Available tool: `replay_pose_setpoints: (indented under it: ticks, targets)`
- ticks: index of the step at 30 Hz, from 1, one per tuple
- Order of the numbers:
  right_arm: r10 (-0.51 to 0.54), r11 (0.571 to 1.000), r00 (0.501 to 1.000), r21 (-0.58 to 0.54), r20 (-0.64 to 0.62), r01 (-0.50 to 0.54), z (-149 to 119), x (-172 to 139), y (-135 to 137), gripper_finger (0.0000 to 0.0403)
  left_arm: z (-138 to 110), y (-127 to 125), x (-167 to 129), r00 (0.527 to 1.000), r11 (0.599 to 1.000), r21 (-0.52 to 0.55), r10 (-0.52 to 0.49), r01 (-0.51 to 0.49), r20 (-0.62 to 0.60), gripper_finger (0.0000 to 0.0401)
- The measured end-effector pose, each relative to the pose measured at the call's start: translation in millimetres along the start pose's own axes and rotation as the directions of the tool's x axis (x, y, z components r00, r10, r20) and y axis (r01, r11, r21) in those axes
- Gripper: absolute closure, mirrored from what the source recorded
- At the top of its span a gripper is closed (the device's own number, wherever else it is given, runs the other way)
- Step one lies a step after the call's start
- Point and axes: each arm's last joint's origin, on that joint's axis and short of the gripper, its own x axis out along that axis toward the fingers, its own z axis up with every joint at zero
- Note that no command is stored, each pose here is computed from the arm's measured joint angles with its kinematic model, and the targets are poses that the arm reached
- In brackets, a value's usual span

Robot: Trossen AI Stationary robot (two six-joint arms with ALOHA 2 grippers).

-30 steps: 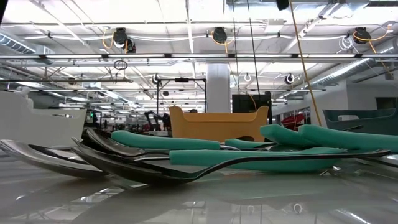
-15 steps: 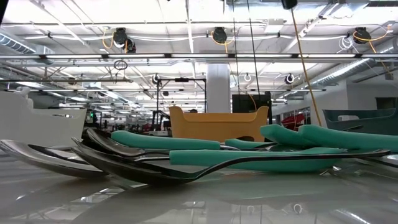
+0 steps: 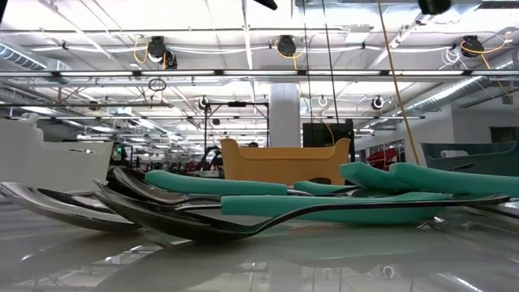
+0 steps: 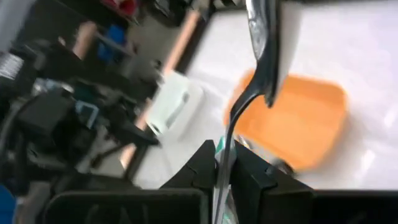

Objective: Sort silverware by color (type)
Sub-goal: Put the white spoon into the blue bin

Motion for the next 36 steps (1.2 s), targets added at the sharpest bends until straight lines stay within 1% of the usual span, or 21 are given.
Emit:
replay_pose_setpoints:
  ticks: [3, 5, 9, 12, 15, 19, 21, 26, 30, 33, 36]
  targets:
    - [-0.062, 0.998, 0.993, 0.005, -0.101, 0.063, -4.1, -6.5, -11.4, 0.0380, -4.7, 0.0, -1.6, 0.999, 1.000, 0.020, 0.006, -0.005, -0.033, 0.0101]
    - [-0.120, 0.993, 0.976, -0.005, -0.179, 0.122, -7.9, -8.8, -19.1, 0.0380, -7.8, 0.5, -2.8, 0.999, 0.999, 0.036, 0.020, -0.018, -0.049, 0.0101]
    - [-0.228, 0.972, 0.922, -0.026, -0.312, 0.232, -14.6, -12.4, -31.6, 0.0380, -12.6, 1.1, -4.7, 0.997, 0.998, 0.059, 0.040, -0.036, -0.071, 0.0101]
    - [-0.298, 0.952, 0.883, -0.050, -0.361, 0.301, -17.3, -15.7, -39.2, 0.0380, -16.3, 1.5, -6.3, 0.995, 0.996, 0.076, 0.056, -0.049, -0.088, 0.0101]
    - [-0.389, 0.919, 0.838, -0.090, -0.384, 0.385, -19.3, -19.0, -47.5, 0.0380, -18.5, 1.5, -7.4, 0.993, 0.995, 0.086, 0.063, -0.054, -0.097, 0.0101]
    - [-0.516, 0.855, 0.757, -0.189, -0.401, 0.483, -22.3, -19.8, -56.0, 0.0380, -18.4, 1.5, -7.5, 0.993, 0.995, 0.085, 0.060, -0.052, -0.101, 0.0101]
    - [-0.558, 0.829, 0.724, -0.239, -0.405, 0.505, -23.8, -17.2, -57.0, 0.0379, -17.8, 2.0, -7.1, 0.993, 0.995, 0.087, 0.062, -0.053, -0.100, 0.0101]
    - [-0.627, 0.778, 0.665, -0.358, -0.406, 0.515, -29.1, -3.1, -55.6, 0.0379, -16.2, 3.1, -6.3, 0.993, 0.995, 0.085, 0.064, -0.056, -0.098, 0.0101]
    - [-0.696, 0.716, 0.591, -0.450, -0.407, 0.534, -37.6, 11.9, -60.8, 0.0379, -16.3, 3.1, -6.3, 0.993, 0.995, 0.085, 0.064, -0.056, -0.098, 0.0101]
    - [-0.735, 0.677, 0.525, -0.503, -0.429, 0.537, -45.7, 22.2, -68.2, 0.0379, -16.3, 3.1, -6.3, 0.993, 0.995, 0.084, 0.064, -0.056, -0.098, 0.0101]
    - [-0.749, 0.663, 0.476, -0.529, -0.462, 0.530, -53.9, 30.7, -76.1, 0.0379, -17.0, 2.5, -6.8, 0.993, 0.995, 0.081, 0.062, -0.054, -0.098, 0.0101]
